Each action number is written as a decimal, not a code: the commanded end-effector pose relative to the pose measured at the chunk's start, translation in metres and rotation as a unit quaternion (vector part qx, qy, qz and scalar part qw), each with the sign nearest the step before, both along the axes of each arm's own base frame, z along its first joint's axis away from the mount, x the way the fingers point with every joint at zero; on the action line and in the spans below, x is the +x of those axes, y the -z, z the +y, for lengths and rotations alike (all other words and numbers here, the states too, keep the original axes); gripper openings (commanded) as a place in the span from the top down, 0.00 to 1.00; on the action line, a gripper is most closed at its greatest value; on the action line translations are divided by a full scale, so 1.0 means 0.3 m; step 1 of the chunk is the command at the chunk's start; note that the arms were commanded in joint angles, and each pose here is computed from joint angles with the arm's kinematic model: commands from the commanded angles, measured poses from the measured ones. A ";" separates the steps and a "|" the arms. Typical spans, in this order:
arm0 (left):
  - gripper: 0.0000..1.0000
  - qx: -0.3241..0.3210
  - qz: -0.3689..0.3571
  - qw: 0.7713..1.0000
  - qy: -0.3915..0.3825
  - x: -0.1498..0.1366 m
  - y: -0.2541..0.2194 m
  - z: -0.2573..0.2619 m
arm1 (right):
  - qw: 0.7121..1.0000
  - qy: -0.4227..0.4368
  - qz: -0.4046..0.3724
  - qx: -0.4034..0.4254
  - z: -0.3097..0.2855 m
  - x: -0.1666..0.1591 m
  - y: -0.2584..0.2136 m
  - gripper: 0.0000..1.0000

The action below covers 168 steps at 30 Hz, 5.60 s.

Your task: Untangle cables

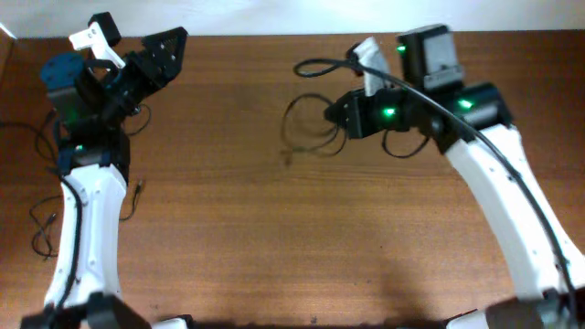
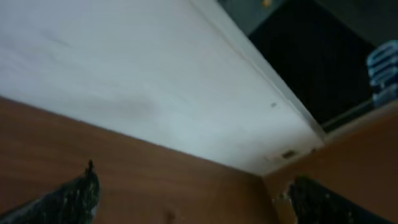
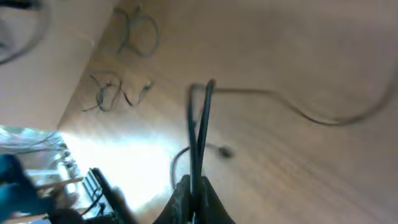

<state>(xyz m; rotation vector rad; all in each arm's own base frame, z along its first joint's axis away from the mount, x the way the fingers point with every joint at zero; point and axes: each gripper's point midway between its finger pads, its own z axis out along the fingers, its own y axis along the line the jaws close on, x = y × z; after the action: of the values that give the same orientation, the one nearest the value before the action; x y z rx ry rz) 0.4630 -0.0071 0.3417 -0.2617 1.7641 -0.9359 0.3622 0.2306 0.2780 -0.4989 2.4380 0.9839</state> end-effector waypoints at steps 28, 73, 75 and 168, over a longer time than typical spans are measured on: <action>0.01 0.255 0.142 0.954 0.063 -0.231 0.431 -0.825 | 0.866 0.382 0.216 -0.238 -0.903 0.131 0.128 0.01; 1.00 0.359 0.246 0.887 -0.158 0.331 0.969 0.039 | 0.856 0.393 0.252 -0.220 -0.952 0.087 0.143 0.01; 1.00 0.346 0.229 0.889 -0.193 0.360 0.936 0.143 | 0.859 0.387 0.251 -0.222 -0.933 0.089 0.143 0.02; 0.01 0.308 0.226 0.923 -0.051 -0.458 0.109 -0.030 | 0.817 0.403 -0.410 -0.046 -0.762 -0.396 0.343 0.01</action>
<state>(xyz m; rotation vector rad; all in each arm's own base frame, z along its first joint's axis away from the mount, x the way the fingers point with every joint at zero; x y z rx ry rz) 0.3255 -0.0147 0.3062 -0.1769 2.3563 -0.2048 0.2409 0.0035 0.1847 0.1174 1.6135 0.2044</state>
